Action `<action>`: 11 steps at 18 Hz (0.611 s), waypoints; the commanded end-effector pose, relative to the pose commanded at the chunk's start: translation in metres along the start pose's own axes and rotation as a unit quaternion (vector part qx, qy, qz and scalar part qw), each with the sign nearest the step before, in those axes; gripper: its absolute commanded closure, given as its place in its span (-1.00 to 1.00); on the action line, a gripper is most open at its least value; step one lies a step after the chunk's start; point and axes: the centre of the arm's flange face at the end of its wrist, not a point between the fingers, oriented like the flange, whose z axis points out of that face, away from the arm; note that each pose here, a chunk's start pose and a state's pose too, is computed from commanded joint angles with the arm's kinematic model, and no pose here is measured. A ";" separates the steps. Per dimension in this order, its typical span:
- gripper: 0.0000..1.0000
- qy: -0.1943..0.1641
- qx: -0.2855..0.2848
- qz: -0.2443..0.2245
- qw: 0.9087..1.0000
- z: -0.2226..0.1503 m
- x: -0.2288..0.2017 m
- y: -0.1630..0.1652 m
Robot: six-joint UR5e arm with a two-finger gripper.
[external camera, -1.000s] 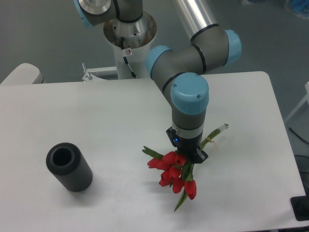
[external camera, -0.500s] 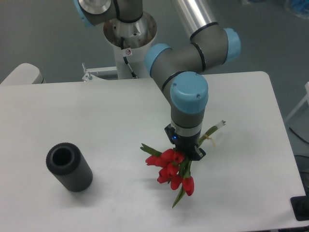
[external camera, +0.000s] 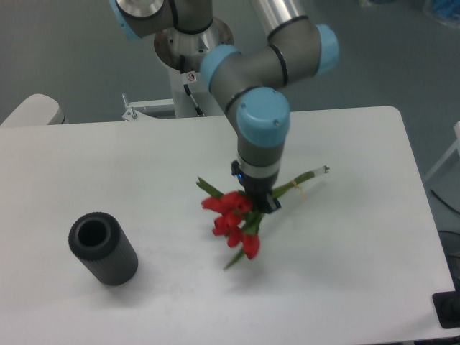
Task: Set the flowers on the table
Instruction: 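Lower the held tulips toward the table surface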
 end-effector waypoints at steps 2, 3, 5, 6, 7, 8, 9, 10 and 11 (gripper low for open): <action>0.47 0.012 -0.004 0.022 1.000 0.011 0.015 -0.018; 0.47 0.016 -0.004 0.030 0.999 0.014 0.025 -0.025; 0.46 0.026 -0.004 0.042 0.999 0.021 0.043 -0.033; 0.45 0.033 -0.005 0.052 0.998 0.027 0.050 -0.041; 0.41 0.036 -0.006 0.062 0.997 0.029 0.056 -0.049; 0.36 0.039 -0.006 0.066 0.997 0.033 0.063 -0.054; 0.28 0.046 -0.006 0.071 0.996 0.039 0.069 -0.058; 0.20 0.052 -0.007 0.076 0.996 0.044 0.075 -0.062; 0.13 0.051 -0.008 0.083 0.995 0.048 0.078 -0.068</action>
